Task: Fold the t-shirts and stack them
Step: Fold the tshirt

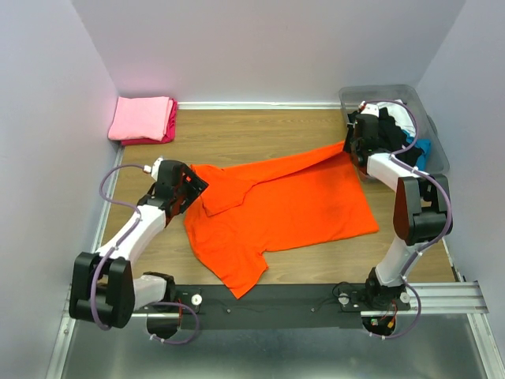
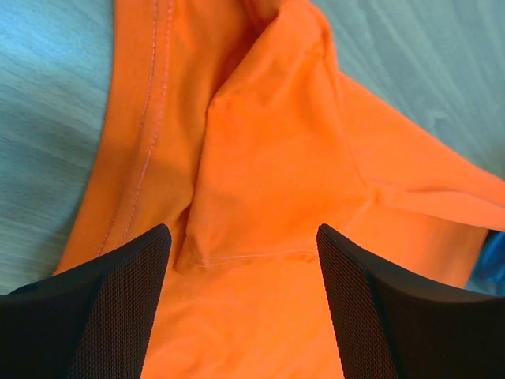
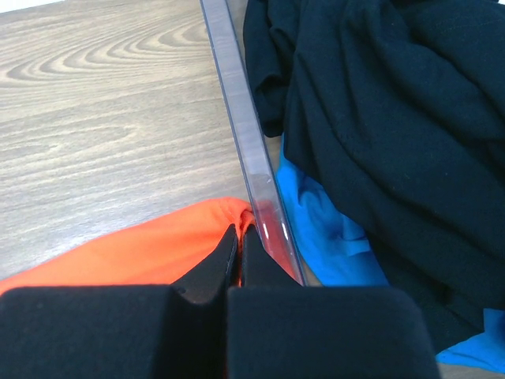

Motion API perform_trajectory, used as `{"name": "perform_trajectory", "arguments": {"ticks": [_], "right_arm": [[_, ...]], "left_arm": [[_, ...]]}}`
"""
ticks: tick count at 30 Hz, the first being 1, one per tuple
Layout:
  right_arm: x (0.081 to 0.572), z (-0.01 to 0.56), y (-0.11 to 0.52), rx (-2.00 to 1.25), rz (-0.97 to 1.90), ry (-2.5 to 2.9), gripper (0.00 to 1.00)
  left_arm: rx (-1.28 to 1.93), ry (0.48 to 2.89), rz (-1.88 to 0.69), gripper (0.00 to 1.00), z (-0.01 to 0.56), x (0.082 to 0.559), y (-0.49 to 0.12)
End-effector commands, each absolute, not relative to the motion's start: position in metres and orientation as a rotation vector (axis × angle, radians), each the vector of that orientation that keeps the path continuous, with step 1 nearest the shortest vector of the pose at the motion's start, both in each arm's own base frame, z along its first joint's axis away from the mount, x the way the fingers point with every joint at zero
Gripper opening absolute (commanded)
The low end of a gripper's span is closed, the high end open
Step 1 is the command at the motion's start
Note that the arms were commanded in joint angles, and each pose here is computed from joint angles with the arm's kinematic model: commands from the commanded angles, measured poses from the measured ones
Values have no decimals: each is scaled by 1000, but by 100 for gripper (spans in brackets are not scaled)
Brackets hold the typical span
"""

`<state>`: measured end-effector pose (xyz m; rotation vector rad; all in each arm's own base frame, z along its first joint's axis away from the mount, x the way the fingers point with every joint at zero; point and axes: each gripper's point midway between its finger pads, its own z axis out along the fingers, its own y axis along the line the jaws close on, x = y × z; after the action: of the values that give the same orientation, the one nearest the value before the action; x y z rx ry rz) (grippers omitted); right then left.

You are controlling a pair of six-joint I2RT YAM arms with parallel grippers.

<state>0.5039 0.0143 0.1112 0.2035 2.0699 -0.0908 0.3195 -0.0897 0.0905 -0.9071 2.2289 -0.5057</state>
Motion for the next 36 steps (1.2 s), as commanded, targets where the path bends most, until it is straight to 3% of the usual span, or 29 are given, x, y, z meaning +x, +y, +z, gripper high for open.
{"name": "perform_trajectory", "arguments": {"ticks": [1, 4, 5, 8, 14, 28, 31, 33, 35, 36], "right_arm": [[479, 76, 16, 187, -79, 2209, 1], [478, 74, 19, 176, -63, 2216, 1], [478, 74, 21, 171, -51, 2219, 1], [479, 74, 25, 163, -21, 2221, 1], [478, 77, 31, 145, 8, 2226, 1], [478, 81, 53, 119, 100, 2231, 1], [478, 82, 62, 107, 134, 2231, 1], [473, 79, 66, 103, 145, 2254, 1], [472, 80, 69, 103, 152, 2254, 1], [471, 80, 72, 98, 161, 2257, 1]], "left_arm": [[-926, 2161, -486, 83, 97, 321, -82], [-924, 2215, -488, 71, 81, 323, -87], [-942, 2258, -468, 58, 66, 322, -88], [-967, 2320, -409, 35, 39, 321, -86], [-996, 2364, -322, 31, 13, 321, -76], [-961, 2387, -60, 30, 9, 349, 9], [-918, 2399, -88, 39, 15, 360, 5], [-897, 2361, -140, 58, 30, 365, 0], [-881, 2321, -170, 68, 45, 367, -2], [-851, 2282, -194, 68, 62, 369, -5]]}}
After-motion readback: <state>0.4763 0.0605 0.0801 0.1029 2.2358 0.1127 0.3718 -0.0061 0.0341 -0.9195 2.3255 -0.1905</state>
